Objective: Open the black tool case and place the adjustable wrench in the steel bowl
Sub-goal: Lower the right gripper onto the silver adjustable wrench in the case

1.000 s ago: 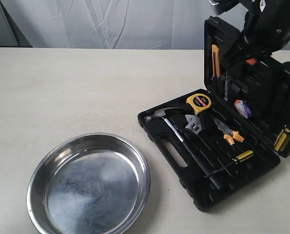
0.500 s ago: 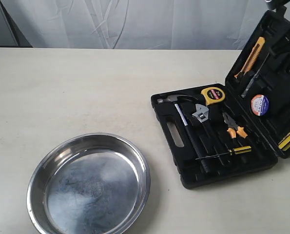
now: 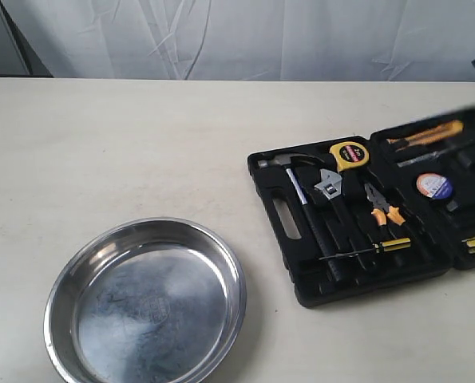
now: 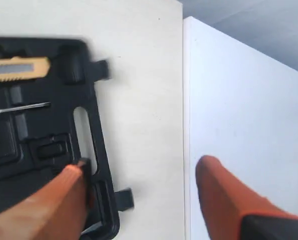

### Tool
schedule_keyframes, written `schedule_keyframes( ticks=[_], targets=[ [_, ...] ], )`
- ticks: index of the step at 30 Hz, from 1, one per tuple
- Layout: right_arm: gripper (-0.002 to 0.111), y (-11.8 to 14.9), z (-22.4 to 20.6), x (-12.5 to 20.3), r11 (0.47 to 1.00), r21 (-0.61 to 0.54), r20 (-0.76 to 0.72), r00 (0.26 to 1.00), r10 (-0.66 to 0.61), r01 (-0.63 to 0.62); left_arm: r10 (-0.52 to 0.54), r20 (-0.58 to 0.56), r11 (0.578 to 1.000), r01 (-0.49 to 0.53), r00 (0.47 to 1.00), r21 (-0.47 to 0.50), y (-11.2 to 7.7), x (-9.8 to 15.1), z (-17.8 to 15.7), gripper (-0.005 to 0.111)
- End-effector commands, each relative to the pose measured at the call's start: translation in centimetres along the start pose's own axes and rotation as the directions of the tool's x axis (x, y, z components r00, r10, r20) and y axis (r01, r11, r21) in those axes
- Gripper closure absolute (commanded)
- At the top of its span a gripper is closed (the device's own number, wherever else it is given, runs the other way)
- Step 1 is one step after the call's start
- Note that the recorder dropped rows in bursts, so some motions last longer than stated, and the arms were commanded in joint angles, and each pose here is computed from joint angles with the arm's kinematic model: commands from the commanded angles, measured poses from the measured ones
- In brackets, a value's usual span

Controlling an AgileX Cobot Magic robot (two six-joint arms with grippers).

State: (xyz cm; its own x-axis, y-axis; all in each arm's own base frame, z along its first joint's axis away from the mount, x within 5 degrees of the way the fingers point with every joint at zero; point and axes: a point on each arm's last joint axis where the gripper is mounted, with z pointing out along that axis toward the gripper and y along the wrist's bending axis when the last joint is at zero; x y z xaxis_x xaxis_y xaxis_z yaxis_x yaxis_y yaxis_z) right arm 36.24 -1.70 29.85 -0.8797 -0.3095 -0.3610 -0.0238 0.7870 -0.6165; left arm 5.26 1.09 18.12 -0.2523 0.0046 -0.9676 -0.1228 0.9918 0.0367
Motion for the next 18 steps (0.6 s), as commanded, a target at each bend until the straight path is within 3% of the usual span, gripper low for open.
schedule_keyframes(
  ticks=[1,4,6,8,10,18],
  targets=[
    [0.056,-0.8,-1.4,0.1,0.99,-0.033,0.035,0.99,0.138,-0.137,0.002,0.016,1.0,-0.002,1.0,0.008,-0.1,-0.3,0.0,0.107],
    [0.086,1.6,-2.6,-0.2,0.888,-0.354,-0.011,0.951,0.31,-0.294,0.002,0.016,1.0,-0.002,1.0,0.008,-0.1,-0.3,0.0,0.107],
    [0.109,4.1,-3.3,-0.7,0.821,-0.549,0.015,0.98,0.197,-0.157,0.002,0.016,1.0,-0.002,1.0,0.008,-0.1,-0.3,0.0,0.107],
    [0.107,7.2,-3.7,-1.2,0.714,-0.7,0.077,0.994,0.073,0.002,0.002,0.016,1.0,-0.002,1.0,0.008,-0.1,-0.3,0.0,0.107],
    [0.107,9.6,-3.3,-1.6,0.659,-0.751,0.069,0.997,0.039,0.026,0.002,0.016,1.0,-0.002,1.0,0.008,-0.1,-0.3,0.0,0.107],
    [0.107,17.7,2.7,-2.5,0.651,-0.758,0.044,0.999,0.0,0.034,0.002,0.016,1.0,-0.002,1.0,0.008,-0.1,-0.3,0.0,0.107]
  ],
)
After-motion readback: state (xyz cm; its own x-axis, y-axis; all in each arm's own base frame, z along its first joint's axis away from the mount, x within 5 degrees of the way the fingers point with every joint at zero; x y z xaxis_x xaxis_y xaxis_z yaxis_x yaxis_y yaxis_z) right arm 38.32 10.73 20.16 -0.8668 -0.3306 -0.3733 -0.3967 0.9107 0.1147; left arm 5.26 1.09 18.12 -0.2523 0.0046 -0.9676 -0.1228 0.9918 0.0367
